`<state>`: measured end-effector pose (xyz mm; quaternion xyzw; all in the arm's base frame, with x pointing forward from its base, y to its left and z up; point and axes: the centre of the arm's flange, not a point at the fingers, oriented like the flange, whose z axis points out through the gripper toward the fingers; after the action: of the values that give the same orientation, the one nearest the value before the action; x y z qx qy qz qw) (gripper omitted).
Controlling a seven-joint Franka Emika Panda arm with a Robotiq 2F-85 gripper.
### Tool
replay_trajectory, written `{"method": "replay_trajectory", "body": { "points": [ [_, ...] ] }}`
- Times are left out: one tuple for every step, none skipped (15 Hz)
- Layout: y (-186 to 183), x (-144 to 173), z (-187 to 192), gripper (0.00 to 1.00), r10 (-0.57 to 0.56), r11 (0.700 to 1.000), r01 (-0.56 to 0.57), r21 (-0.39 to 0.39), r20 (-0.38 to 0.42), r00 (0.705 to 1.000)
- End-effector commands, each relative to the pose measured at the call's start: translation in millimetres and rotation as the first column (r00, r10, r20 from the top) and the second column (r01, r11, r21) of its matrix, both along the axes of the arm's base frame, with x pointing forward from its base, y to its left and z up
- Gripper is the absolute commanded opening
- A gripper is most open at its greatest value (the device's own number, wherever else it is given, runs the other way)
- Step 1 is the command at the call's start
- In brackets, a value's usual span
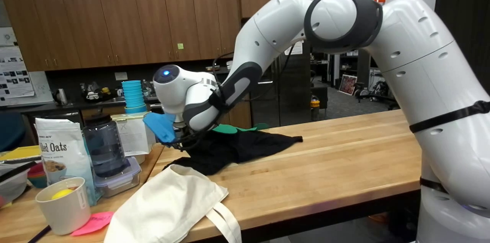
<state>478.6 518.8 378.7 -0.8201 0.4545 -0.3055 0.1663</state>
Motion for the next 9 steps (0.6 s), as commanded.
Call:
{"method": "replay_trajectory", "body": {
  "points": [
    [63, 5, 19, 0.02, 0.051, 0.999, -0.049, -0.019, 0.077, 0.996],
    [74, 3, 26, 0.02, 0.066, 0.998, -0.064, -0.021, 0.090, 0.994],
    [84, 4, 31, 0.02, 0.083, 0.996, -0.081, -0.026, 0.106, 0.991],
    [93, 5, 36, 0.02, 0.095, 0.995, -0.092, -0.033, 0.117, 0.989],
    [100, 5, 41, 0.02, 0.108, 0.994, -0.104, -0.035, 0.122, 0.987],
    [105, 7, 46, 0.02, 0.116, 0.993, -0.113, -0.037, 0.130, 0.985],
    [109, 11, 51, 0.02, 0.117, 0.993, -0.112, -0.042, 0.140, 0.983],
    [110, 13, 56, 0.16, 0.112, 0.993, -0.106, -0.045, 0.148, 0.983],
    [110, 20, 61, 0.32, 0.106, 0.994, -0.099, -0.047, 0.163, 0.981]
  ]
}}
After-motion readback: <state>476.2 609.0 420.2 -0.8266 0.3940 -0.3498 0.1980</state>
